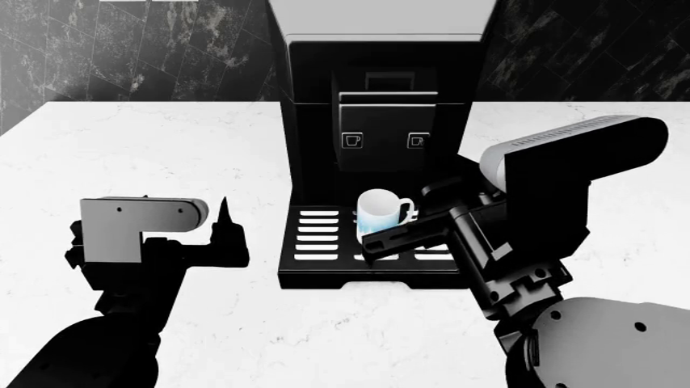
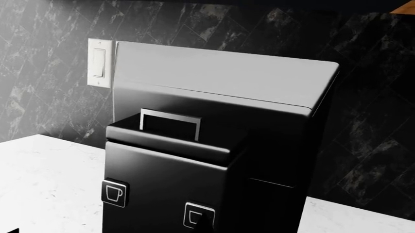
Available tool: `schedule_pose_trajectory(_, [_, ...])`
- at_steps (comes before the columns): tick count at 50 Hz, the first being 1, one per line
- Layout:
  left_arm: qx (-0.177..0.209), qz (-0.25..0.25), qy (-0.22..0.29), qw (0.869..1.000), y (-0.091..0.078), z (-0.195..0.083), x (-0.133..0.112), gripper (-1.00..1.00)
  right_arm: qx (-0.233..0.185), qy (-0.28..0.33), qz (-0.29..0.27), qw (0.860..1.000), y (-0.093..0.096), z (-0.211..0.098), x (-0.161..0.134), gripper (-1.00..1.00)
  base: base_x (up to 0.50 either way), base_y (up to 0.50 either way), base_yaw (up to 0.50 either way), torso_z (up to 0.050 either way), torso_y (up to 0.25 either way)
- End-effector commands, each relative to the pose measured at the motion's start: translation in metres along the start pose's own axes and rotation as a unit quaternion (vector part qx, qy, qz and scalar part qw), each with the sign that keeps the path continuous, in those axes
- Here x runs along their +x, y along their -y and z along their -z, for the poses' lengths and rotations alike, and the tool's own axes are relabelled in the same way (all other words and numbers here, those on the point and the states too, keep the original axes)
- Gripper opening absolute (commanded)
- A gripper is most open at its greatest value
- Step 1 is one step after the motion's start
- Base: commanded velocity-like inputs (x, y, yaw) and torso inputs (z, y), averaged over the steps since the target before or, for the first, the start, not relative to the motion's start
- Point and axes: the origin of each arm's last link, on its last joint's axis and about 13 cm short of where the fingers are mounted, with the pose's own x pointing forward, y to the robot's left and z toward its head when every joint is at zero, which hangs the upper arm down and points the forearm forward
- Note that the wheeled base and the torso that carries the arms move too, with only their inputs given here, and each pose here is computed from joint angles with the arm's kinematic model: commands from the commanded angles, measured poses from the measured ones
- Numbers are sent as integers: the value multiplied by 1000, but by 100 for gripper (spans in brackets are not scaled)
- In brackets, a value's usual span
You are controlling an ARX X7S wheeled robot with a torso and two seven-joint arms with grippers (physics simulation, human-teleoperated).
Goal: Press the button on the coffee machine to serve coffee.
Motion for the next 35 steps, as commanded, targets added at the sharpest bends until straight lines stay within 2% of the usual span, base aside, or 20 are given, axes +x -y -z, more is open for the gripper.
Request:
schedule_pose_trajectory(1, [-17, 11, 4, 1000, 1, 1, 1, 100, 7, -1, -6, 1000, 1, 3, 10, -100, 0, 0, 0, 0, 0])
schedule_pose_trajectory(20, [-17, 9, 3, 1000, 0, 2, 1, 100, 17, -12, -16, 1000, -1, 10, 15, -100, 0, 0, 0, 0, 0])
schedule_pose_trajectory(35, [-17, 10, 3, 1000, -1, 2, 1, 100, 11, -3, -15, 1000, -2, 4, 4, -100, 0, 0, 0, 0, 0])
